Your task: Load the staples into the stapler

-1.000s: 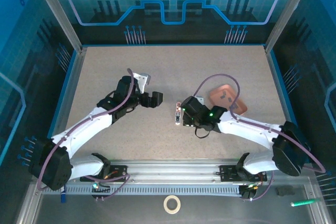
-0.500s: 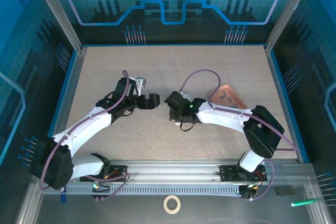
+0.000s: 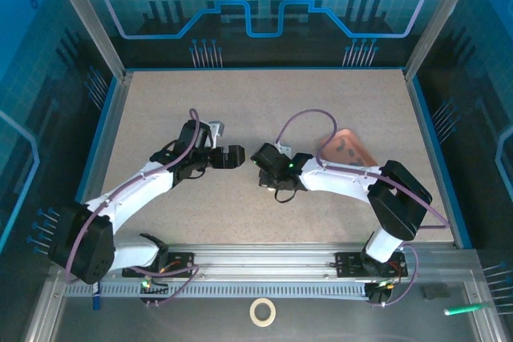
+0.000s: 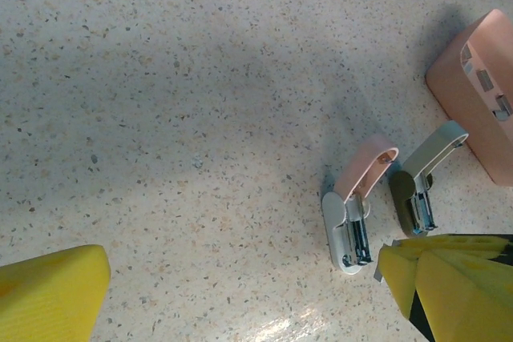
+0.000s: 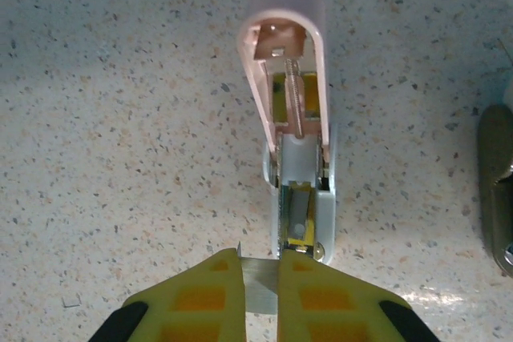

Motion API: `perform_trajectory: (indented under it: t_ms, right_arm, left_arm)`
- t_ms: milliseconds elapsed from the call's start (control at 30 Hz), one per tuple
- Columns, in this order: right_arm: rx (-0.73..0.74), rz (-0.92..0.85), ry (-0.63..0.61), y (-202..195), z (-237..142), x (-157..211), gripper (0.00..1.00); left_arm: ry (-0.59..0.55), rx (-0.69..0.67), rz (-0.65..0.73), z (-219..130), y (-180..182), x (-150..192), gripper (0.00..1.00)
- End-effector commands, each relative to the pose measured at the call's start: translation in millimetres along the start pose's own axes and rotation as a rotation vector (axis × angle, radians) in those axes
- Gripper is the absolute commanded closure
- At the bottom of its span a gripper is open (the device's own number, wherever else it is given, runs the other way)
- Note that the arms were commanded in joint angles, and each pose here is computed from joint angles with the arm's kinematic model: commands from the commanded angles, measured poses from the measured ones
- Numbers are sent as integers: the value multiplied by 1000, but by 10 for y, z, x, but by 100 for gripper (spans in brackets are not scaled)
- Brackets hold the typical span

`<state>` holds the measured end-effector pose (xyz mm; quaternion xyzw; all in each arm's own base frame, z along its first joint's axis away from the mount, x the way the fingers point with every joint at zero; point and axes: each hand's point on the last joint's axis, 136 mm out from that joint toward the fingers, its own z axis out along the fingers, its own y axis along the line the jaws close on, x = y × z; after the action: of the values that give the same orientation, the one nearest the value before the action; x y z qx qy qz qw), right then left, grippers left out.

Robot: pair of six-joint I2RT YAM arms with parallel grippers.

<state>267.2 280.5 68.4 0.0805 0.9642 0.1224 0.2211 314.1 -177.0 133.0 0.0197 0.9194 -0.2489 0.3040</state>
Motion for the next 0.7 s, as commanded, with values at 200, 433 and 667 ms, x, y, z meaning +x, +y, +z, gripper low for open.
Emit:
perform_trajectory:
  t_ms: [200, 433, 667]
  right_arm:
    - [31, -20, -48, -3, -2, -59, 86]
    - [54, -69, -52, 19, -51, -116, 86]
    - [122, -129, -31, 19, -47, -108, 86]
  left_arm:
    - [24, -11, -23, 63, 58, 55, 1]
    - [60, -4, -78, 96, 52, 154, 1]
    - [60, -22, -122, 131, 159, 296, 1]
